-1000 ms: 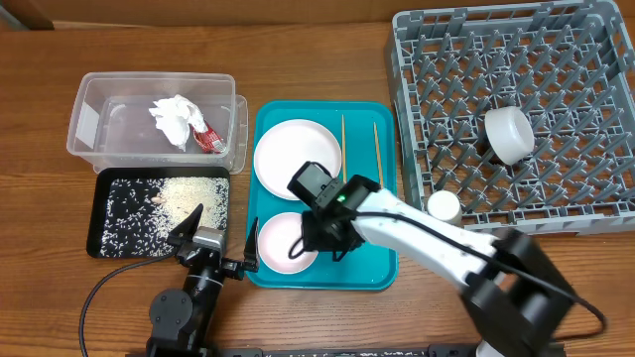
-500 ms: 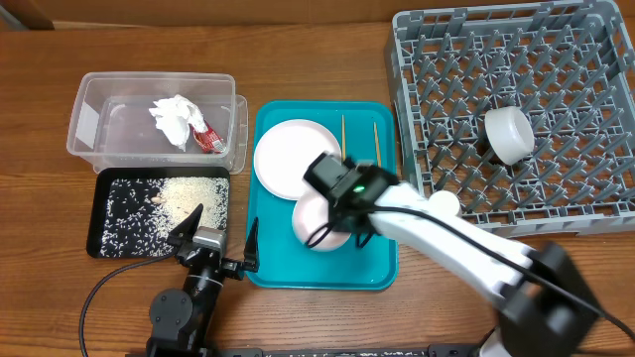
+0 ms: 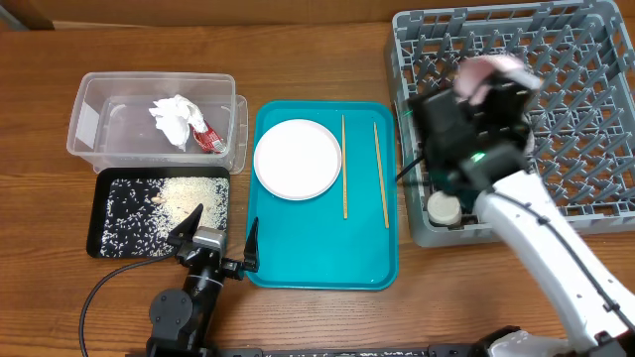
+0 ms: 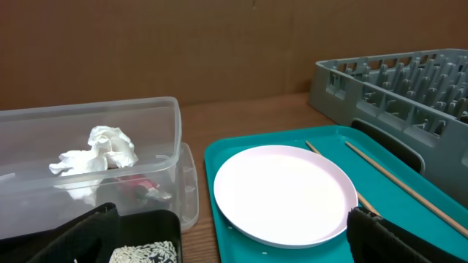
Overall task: Sort waste into correct bins and load items into the dishwasher
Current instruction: 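Carry the pink bowl into the dish rack and release it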
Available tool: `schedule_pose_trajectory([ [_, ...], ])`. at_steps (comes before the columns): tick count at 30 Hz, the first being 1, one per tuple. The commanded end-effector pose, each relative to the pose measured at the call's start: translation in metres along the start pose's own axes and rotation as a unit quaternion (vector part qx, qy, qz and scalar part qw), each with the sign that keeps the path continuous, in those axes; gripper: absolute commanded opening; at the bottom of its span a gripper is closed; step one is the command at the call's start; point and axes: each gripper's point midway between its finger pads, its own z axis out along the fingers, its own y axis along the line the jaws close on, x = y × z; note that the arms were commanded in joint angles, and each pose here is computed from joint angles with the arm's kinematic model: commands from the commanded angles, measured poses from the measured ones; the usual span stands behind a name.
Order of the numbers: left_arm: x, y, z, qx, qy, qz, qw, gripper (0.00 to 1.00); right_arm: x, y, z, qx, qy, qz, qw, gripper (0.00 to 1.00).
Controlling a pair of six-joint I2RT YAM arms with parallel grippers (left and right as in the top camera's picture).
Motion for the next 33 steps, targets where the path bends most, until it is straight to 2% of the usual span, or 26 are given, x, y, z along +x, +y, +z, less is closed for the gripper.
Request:
schedule_pose_trajectory([
  [1,0.0,-0.001,0.0,0.004,-0.003,0.006,1.0,1.0,-0.008,-0.035,0.037,0.076,0.006,0.018,0.997,0.04],
  [6,0.0,-0.001,0.0,0.004,-0.003,0.006,1.0,1.0,0.0,-0.059,0.087,0.092,0.063,0.043,0.993,0.04],
  [15,0.0,-0.001,0.0,0.004,-0.003,0.006,1.0,1.0,0.017,-0.075,0.156,0.102,0.113,-0.015,0.988,0.04],
  [19,0.0,-0.001,0.0,0.004,-0.003,0.006,1.0,1.0,0.035,-0.071,0.174,0.114,0.13,-0.042,0.984,0.04],
  [24,0.0,-0.001,0.0,0.004,-0.003,0.006,1.0,1.0,0.062,-0.054,0.193,0.116,0.15,-0.116,0.975,0.04],
  [33,0.0,-0.001,0.0,0.004,-0.003,0.006,1.0,1.0,0.093,-0.032,0.196,0.115,0.171,-0.169,0.964,0.04],
])
